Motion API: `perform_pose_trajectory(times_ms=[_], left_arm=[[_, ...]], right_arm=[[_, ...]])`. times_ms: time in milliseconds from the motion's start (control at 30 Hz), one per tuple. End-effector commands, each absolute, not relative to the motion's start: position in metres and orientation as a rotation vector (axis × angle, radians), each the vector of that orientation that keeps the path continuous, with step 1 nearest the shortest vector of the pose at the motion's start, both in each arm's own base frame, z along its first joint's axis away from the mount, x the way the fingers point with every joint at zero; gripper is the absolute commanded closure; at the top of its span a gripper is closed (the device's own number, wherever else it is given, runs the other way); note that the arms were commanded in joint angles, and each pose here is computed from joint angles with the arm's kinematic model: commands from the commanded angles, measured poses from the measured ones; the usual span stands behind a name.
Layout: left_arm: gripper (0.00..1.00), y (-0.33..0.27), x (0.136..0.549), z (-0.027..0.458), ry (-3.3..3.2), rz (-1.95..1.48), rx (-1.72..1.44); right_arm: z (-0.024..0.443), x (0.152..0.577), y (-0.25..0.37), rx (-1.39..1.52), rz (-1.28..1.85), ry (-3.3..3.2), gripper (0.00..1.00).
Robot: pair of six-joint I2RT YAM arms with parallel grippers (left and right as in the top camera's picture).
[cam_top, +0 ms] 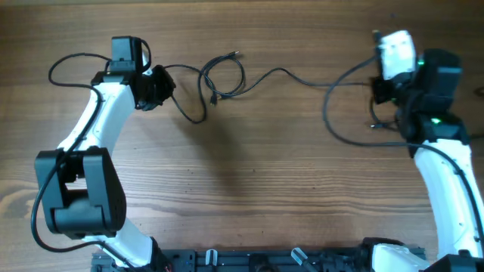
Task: Untangle cables
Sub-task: 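Carry the right-held cable to the right side and release it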
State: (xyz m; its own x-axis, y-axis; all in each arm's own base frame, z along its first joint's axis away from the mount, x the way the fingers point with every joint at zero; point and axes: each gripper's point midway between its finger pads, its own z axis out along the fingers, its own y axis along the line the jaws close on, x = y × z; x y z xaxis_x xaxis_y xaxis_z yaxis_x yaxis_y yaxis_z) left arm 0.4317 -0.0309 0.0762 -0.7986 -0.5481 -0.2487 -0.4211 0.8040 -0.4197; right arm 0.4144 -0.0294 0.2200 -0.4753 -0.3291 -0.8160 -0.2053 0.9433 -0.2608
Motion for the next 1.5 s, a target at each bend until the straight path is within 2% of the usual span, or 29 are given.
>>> perform_pose_trajectory(times_ms=[0, 100, 233, 500, 633, 867, 900, 933, 967, 1000, 1067, 1333, 1367, 1400, 1433, 1467], left_arm=[[0.96, -0.018, 0.432, 0.085, 2.607, -0.442, -0.714], [0.96, -0.012, 0.432, 0.083, 2.603, -0.395, -0.724], [0.96, 0.001, 0.432, 0.081, 2.592, -0.294, -0.747], [0.96, 0.027, 0.428, 0.079, 2.565, -0.096, -0.798], [0.96, 0.059, 0.412, 0.078, 2.451, 0.116, -1.102], [0.96, 0.072, 0.41, 0.079, 2.341, 0.118, -1.287], [0.91, 0.07, 0.41, 0.078, 2.349, 0.104, -1.283], [0.89, 0.067, 0.409, 0.077, 2.363, 0.089, -1.283], [0.93, 0.063, 0.409, 0.076, 2.378, 0.063, -1.283], [0.96, 0.059, 0.41, 0.075, 2.402, 0.038, -1.258], [0.96, 0.045, 0.416, 0.075, 2.484, -0.031, -1.099], [0.95, -0.044, 0.427, 0.08, 2.684, -0.192, -0.238], [0.91, -0.054, 0.426, 0.08, 2.688, -0.19, -0.165], [0.81, -0.06, 0.426, 0.08, 2.69, -0.192, -0.135], [0.53, -0.065, 0.425, 0.08, 2.692, -0.196, -0.122], [0.43, -0.067, 0.424, 0.08, 2.694, -0.197, -0.114]], right_arm=[[0.227, 0.414, -0.079, -0.102, -0.139, 2.081, 0.96], [0.242, 0.401, -0.152, 0.147, -0.217, 2.016, 0.96], [0.256, 0.382, -0.204, 0.287, -0.214, 1.932, 0.96], [0.267, 0.378, -0.214, 0.291, -0.186, 1.88, 0.96], [0.267, 0.378, -0.214, 0.291, -0.186, 1.881, 0.96], [0.266, 0.379, -0.212, 0.284, -0.174, 1.883, 0.96], [0.265, 0.38, -0.21, 0.274, -0.155, 1.885, 0.96], [0.264, 0.382, -0.206, 0.256, -0.127, 1.886, 0.96], [0.262, 0.384, -0.201, 0.236, -0.094, 1.889, 0.96], [0.261, 0.386, -0.198, 0.225, -0.075, 1.891, 0.96], [0.256, 0.387, -0.198, 0.226, -0.063, 1.9, 0.96], [0.242, 0.397, -0.207, 0.236, -0.07, 1.907, 0.96], [0.247, 0.401, -0.211, 0.224, -0.087, 1.879, 0.96], [0.25, 0.404, -0.214, 0.219, -0.104, 1.86, 0.96], [0.254, 0.407, -0.221, 0.224, -0.139, 1.833, 0.96], [0.255, 0.409, -0.231, 0.251, -0.178, 1.812, 0.96]])
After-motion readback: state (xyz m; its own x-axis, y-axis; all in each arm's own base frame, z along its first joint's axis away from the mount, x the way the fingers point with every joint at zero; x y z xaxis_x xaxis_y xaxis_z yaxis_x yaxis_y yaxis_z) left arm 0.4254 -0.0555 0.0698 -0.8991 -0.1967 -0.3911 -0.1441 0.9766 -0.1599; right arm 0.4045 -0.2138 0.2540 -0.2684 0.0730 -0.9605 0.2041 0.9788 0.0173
